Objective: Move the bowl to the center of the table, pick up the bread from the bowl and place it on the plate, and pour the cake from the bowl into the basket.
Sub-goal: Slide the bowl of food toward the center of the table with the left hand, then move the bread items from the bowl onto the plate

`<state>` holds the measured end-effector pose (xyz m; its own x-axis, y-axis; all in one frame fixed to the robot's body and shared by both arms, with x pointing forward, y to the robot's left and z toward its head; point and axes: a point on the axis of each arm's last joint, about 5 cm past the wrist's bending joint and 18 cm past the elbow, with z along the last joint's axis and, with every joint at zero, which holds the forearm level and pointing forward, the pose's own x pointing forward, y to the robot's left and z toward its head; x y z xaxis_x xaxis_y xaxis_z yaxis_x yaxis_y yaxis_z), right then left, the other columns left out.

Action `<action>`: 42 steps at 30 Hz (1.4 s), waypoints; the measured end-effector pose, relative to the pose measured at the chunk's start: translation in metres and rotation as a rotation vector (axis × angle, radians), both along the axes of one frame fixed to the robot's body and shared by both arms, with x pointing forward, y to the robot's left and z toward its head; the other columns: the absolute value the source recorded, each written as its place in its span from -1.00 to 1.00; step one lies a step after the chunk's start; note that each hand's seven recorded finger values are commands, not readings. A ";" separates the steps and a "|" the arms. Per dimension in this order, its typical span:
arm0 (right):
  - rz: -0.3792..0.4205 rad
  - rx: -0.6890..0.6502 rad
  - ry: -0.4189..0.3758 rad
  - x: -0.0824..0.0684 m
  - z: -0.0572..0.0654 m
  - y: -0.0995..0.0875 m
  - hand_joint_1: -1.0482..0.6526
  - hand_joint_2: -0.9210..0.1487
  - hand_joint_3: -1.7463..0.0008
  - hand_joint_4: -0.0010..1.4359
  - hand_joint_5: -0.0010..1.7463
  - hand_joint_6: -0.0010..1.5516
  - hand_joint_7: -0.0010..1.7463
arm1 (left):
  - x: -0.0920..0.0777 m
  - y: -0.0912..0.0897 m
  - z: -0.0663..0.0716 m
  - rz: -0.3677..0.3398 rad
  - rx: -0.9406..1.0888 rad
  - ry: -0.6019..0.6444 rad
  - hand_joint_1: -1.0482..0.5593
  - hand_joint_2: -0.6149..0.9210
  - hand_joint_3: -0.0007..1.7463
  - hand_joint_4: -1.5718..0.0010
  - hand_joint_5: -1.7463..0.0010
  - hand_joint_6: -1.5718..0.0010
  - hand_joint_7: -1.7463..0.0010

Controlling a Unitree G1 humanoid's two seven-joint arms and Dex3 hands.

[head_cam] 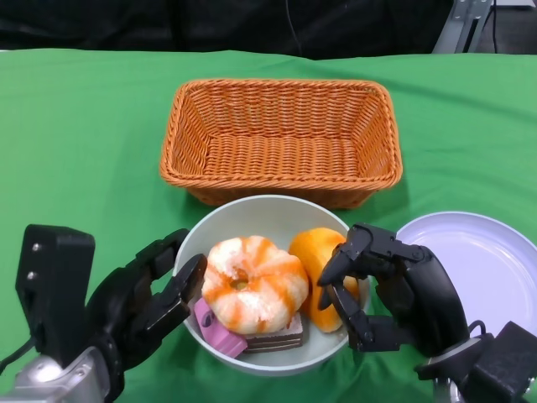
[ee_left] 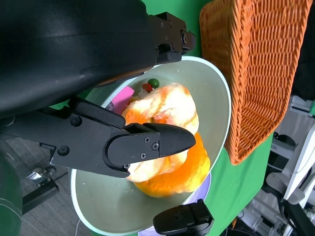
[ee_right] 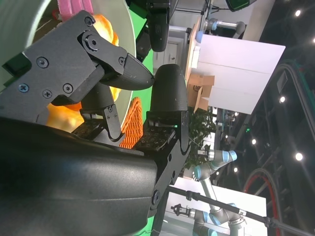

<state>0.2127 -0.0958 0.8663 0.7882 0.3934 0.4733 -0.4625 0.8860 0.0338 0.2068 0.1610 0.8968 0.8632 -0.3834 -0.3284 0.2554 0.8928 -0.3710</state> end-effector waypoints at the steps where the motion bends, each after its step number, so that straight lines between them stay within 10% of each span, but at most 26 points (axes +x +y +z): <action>1: -0.001 0.001 0.000 0.000 0.000 0.000 0.12 -0.13 -0.35 0.14 0.70 -0.02 0.51 | 0.000 -0.001 0.000 -0.002 -0.002 0.000 -0.47 1.00 -0.47 1.00 1.00 1.00 1.00; 22: -0.011 -0.008 0.002 0.001 0.001 0.000 0.12 -0.12 -0.35 0.15 0.69 0.01 0.47 | 0.004 -0.008 0.001 -0.002 0.032 -0.057 -0.46 1.00 -0.48 1.00 1.00 1.00 1.00; 38: -0.011 -0.011 0.010 0.001 0.000 0.001 0.13 -0.07 -0.40 0.15 0.69 -0.01 0.50 | 0.003 0.017 0.010 0.253 0.297 -0.300 -0.36 1.00 -0.61 0.71 0.88 0.71 0.91; 42: -0.010 -0.010 0.012 0.001 0.000 0.001 0.13 -0.08 -0.39 0.13 0.68 -0.01 0.49 | -0.002 0.020 0.006 0.373 0.223 -0.423 -0.02 1.00 -0.72 0.21 0.70 0.21 0.80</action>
<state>0.2141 -0.0952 0.8659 0.7975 0.3901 0.4602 -0.4531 0.8910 0.0300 0.2052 0.1813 0.9026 0.9994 0.0084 0.0345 -0.0049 0.9950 -0.0994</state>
